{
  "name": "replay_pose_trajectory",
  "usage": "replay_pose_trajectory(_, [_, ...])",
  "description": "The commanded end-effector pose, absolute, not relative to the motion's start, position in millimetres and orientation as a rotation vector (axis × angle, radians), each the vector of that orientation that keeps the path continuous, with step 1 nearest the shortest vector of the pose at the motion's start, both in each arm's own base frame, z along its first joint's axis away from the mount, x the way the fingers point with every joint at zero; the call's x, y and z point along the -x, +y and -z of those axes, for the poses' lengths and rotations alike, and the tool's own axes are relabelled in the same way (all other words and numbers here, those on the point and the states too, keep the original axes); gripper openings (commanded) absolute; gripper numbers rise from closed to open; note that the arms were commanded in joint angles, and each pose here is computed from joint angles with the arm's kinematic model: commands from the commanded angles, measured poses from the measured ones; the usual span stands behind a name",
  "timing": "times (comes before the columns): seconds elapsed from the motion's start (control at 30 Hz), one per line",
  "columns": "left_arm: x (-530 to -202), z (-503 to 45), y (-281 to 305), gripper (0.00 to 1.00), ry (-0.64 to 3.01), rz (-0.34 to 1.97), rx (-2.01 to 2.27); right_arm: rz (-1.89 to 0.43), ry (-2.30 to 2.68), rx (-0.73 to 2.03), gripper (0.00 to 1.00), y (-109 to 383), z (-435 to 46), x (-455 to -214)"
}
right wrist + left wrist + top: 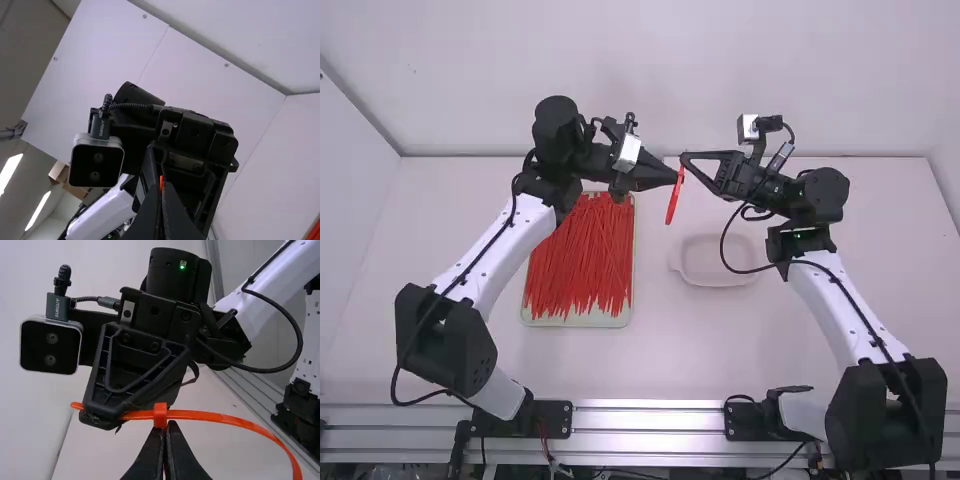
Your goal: Fasten the cable tie
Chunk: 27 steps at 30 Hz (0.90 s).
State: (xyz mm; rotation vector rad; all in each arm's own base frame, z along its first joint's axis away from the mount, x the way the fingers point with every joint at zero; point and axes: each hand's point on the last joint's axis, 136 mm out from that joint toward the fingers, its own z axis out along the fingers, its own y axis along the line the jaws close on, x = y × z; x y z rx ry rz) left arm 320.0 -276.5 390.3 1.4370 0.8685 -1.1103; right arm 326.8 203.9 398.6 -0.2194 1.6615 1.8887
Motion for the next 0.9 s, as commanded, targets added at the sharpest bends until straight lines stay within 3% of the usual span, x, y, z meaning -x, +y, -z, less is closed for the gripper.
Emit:
replay_pose_trajectory(0.0, [-316.0, -401.5, -276.8, 0.02, 0.822, 1.076, -1.452, -1.892, 1.663, 0.253, 0.0, 205.7, -397.5, -322.5])
replay_pose_trajectory(0.33, [-316.1, -389.3, -276.9, 0.02, 0.86, 1.097, -1.456, -1.897, 1.656, 0.249, 0.0, 201.5, -400.8, -321.9])
replay_pose_trajectory(0.87, [-316.0, -317.3, -271.3, 0.02, 1.181, 1.091, -1.466, -1.889, 1.594, 0.245, 0.0, 187.2, -415.0, -321.6])
